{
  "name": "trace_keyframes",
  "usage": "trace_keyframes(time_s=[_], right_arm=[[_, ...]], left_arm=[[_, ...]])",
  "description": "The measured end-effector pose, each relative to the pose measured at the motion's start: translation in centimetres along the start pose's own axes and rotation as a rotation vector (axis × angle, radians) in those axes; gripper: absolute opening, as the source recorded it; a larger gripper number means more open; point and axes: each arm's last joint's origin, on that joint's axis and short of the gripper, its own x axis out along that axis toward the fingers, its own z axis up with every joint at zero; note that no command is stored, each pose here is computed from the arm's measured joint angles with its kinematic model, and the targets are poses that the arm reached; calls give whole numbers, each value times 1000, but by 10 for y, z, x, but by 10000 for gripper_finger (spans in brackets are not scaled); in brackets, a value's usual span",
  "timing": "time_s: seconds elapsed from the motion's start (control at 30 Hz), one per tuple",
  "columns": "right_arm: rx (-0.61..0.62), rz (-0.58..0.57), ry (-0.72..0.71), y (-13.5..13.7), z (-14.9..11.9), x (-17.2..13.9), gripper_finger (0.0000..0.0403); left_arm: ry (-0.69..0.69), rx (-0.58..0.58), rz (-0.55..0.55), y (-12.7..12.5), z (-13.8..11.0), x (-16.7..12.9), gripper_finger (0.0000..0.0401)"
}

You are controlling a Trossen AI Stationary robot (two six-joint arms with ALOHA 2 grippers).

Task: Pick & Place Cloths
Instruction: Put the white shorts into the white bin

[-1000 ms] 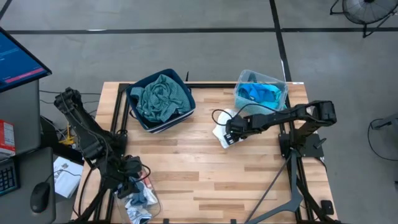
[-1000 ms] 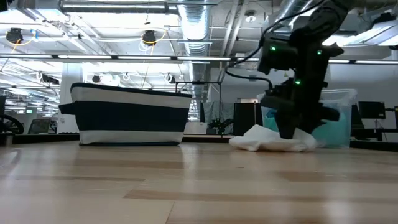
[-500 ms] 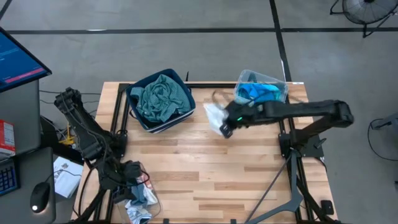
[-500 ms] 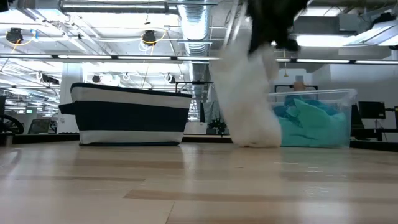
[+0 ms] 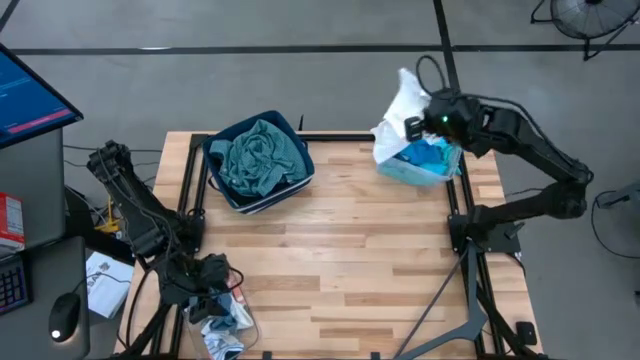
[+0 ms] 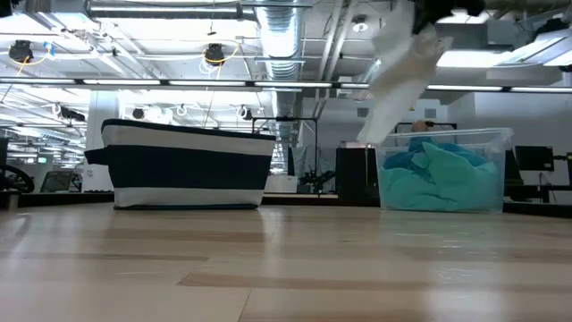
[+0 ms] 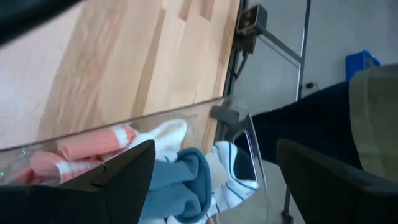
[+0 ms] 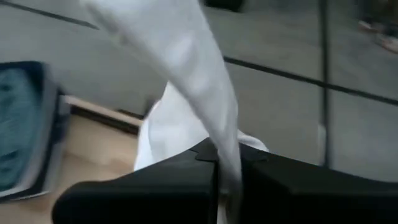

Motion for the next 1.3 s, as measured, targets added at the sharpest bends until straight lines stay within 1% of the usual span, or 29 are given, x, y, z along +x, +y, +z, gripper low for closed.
trace_keyframes(time_s=[0.07, 0.13, 0.17, 0.27, 0.37, 0.5, 0.6, 0.63, 0.67, 0.8, 0.9, 1.0, 1.07, 1.13, 1.23, 1.3], right_arm=[[6, -73, 33, -11, -1, 5, 1], [-5, -170, 73, -19, -3, 12, 1], [-17, -216, 97, -21, -5, 16, 1], [-71, -304, 175, -24, -10, 28, 0], [-128, -369, 255, -23, -14, 40, 0], [-216, -438, 371, -13, -21, 62, 0], [-272, -458, 443, -1, -26, 83, 0], [-294, -442, 466, 4, -28, 91, 0], [-317, -402, 491, 10, -29, 98, 0], [-375, -170, 578, 27, -30, 123, 0], [-404, -99, 626, 29, -31, 136, 0], [-411, -45, 666, 22, -39, 150, 0], [-386, 26, 708, 13, -51, 161, 0], [-347, 68, 728, 2, -63, 171, 0], [-292, 63, 766, -15, -85, 189, 0], [-264, 65, 775, -21, -97, 198, 0]], left_arm=[[-21, -1, 6, 0, 1, 0, 319], [-47, 1, 15, 0, 1, 0, 319], [-61, 2, 20, 0, 2, 0, 319], [-94, 2, 32, 1, 3, 0, 319], [-115, 8, 41, 1, 3, 0, 319], [-151, 9, 55, 2, 4, 0, 319], [-165, 9, 60, 2, 5, -1, 319], [-166, 9, 60, 2, 5, 0, 319], [-167, 9, 60, 2, 5, -1, 319], [-168, 8, 58, 1, 5, 0, 319], [-169, 7, 56, 1, 5, -1, 319], [-183, 7, 61, 1, 5, -1, 319], [-194, 8, 66, 2, 6, -1, 319], [-204, 7, 69, 2, 6, -1, 319], [-226, 7, 78, 2, 7, -1, 319], [-236, 7, 82, 2, 7, -1, 319]])
